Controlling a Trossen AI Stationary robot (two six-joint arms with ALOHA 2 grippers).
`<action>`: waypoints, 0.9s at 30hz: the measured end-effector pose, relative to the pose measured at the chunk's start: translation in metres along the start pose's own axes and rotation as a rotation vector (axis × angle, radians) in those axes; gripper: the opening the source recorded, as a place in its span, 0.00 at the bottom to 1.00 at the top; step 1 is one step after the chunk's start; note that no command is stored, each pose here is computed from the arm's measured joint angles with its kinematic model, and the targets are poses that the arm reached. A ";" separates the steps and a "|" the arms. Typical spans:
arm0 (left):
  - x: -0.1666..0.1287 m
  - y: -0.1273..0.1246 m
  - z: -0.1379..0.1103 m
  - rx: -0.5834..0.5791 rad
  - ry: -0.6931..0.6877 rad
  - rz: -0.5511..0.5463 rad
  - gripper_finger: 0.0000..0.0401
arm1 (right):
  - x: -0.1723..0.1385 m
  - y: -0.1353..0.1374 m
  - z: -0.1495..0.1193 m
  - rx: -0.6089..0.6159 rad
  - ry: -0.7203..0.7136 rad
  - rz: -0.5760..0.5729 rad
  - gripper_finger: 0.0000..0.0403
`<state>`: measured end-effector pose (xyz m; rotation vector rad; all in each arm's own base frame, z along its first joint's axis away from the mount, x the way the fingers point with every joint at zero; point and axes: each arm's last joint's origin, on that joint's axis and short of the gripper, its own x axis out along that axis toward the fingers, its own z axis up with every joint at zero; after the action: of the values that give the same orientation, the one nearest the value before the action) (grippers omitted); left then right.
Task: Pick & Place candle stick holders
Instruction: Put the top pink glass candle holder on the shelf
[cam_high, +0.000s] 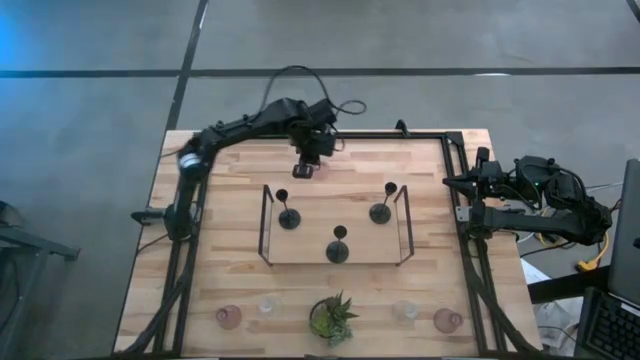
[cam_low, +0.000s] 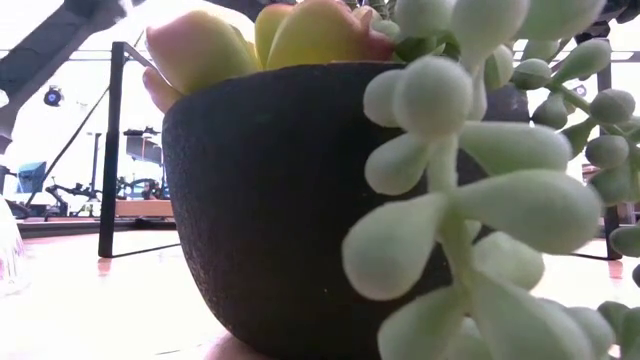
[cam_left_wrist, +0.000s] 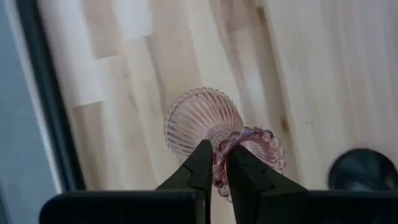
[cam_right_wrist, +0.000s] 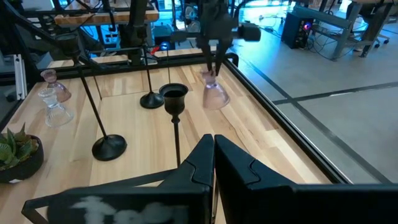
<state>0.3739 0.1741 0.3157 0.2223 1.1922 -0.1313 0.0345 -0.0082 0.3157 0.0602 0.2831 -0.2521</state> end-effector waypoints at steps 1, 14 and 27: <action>0.001 -0.001 0.005 0.006 0.025 -0.012 0.08 | 0.000 0.000 0.000 0.000 -0.001 -0.001 0.02; -0.008 -0.030 0.043 0.106 0.013 -0.040 0.08 | 0.000 0.000 0.000 0.000 0.000 0.000 0.02; -0.010 -0.058 0.052 0.296 0.023 -0.090 0.08 | 0.000 0.000 0.000 0.001 0.000 0.000 0.02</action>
<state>0.4045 0.1053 0.3373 0.4306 1.2037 -0.3858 0.0345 -0.0082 0.3157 0.0610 0.2829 -0.2524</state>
